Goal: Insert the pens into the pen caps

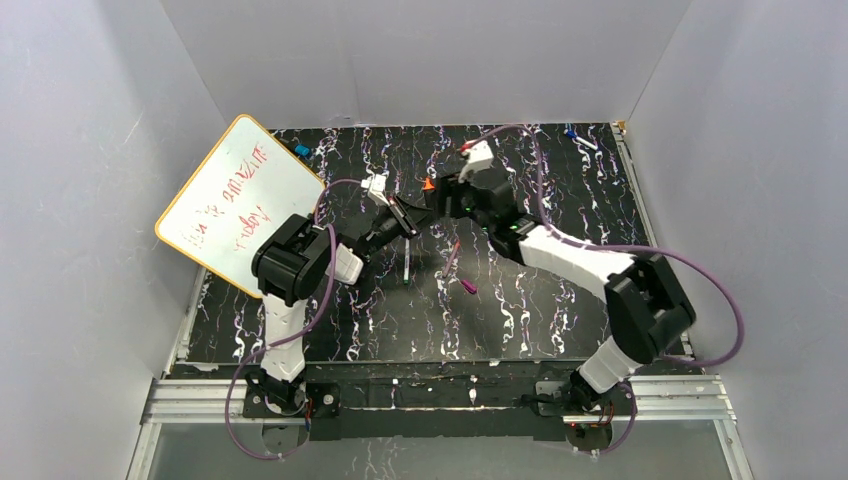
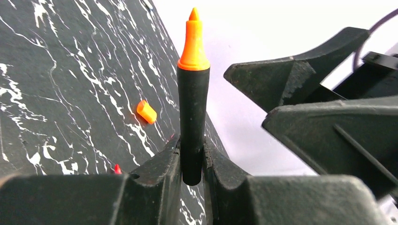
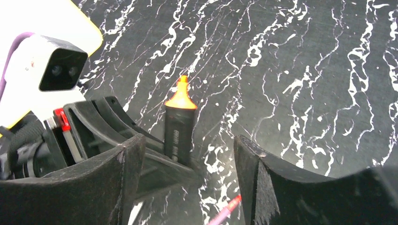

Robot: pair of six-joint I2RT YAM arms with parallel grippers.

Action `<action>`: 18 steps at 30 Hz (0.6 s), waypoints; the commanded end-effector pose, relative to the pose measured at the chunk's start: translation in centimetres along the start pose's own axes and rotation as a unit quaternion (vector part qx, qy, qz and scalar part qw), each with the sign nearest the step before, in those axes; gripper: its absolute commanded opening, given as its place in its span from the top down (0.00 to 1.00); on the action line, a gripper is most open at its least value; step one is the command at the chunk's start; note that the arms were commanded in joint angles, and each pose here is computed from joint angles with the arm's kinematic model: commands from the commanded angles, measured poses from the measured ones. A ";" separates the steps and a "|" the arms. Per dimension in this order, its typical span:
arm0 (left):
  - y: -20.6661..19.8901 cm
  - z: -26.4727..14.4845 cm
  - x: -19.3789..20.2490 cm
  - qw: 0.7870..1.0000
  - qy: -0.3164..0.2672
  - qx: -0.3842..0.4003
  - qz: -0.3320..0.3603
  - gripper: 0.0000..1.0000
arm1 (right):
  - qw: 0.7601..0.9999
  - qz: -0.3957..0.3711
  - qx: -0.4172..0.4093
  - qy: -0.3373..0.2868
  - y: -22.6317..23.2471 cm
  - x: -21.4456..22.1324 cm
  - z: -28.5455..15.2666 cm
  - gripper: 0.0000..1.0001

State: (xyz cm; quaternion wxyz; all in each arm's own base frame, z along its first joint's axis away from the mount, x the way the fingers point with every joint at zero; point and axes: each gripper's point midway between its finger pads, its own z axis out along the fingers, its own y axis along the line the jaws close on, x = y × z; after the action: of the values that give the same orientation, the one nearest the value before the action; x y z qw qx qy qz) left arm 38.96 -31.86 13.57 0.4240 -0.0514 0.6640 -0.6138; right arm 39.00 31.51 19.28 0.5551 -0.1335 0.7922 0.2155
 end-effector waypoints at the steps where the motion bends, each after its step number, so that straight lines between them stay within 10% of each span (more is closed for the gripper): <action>1: -8.5 -1.3 -3.5 0.984 -0.014 0.159 0.083 1.00 | 0.992 0.062 -0.093 -0.059 -1.2 -4.0 -3.1 0.24; 10: -11.0 -4.6 -1.2 0.954 0.166 0.236 0.080 1.00 | 0.977 0.080 -0.196 -0.033 -4.4 -4.3 -6.3 0.27; 18: -11.9 -6.9 -0.5 0.951 0.180 0.226 0.111 1.00 | 0.992 0.045 0.049 0.110 -13.4 -0.9 -4.5 0.35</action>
State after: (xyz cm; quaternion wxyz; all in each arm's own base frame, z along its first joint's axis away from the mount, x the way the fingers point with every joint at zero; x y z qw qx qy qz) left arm 32.67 -30.10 18.86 0.2878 0.1183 0.6408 -0.7018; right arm 40.14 20.98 19.37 0.4850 -0.1048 0.8159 0.2968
